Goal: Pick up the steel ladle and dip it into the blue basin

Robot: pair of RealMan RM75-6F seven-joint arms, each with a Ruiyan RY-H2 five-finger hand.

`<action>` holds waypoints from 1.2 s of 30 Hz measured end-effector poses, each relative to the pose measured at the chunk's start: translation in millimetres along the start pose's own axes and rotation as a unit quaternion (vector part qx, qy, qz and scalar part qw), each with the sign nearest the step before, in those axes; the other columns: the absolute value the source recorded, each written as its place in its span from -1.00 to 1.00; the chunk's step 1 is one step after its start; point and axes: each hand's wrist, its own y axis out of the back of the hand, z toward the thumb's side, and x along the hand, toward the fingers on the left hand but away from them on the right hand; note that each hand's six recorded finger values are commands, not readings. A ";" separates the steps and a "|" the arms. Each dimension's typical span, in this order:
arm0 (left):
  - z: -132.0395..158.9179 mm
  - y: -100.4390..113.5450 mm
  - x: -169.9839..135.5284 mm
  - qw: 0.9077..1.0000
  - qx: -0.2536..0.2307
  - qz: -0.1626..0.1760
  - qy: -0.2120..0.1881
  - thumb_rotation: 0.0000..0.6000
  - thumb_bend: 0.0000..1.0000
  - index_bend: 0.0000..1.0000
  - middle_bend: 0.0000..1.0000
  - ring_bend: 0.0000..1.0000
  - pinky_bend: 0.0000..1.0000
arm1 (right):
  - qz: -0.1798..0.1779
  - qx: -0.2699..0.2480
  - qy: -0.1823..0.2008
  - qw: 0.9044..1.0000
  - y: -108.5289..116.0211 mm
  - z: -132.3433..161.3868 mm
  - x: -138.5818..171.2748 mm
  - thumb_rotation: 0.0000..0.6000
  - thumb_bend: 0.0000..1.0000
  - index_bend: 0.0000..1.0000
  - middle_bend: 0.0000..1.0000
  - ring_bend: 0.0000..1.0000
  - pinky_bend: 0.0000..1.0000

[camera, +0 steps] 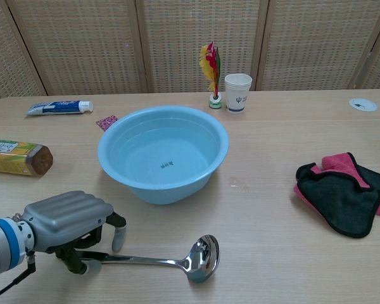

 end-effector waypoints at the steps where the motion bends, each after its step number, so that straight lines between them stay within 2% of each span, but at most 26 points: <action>1: -0.2 -0.3 0.4 1.000 0.002 0.000 0.001 1.00 -0.30 -0.08 0.89 0.79 1.00 | 0.000 0.000 0.000 1.000 0.2 -0.2 0.0 1.00 -1.00 -1.00 -1.00 -1.00 -1.00; 16: 2.1 -8.4 5.3 1.000 0.013 -0.001 0.009 1.00 -0.29 -0.06 0.89 0.79 1.00 | -0.001 -0.005 -0.001 1.000 1.9 -1.5 0.1 1.00 -1.00 -1.00 -1.00 -1.00 -1.00; 25: 1.4 -9.3 7.9 1.000 0.011 0.003 0.015 1.00 -0.10 0.07 0.89 0.79 1.00 | -0.001 -0.008 -0.001 1.000 2.7 -2.4 -0.2 1.00 -1.00 -1.00 -1.00 -1.00 -1.00; 36: -12.8 7.8 2.2 0.999 0.010 0.016 0.026 1.00 0.07 0.15 0.89 0.79 1.00 | 0.000 -0.012 0.000 1.000 2.9 -2.4 -0.3 1.00 -1.00 -1.00 -1.00 -1.00 -1.00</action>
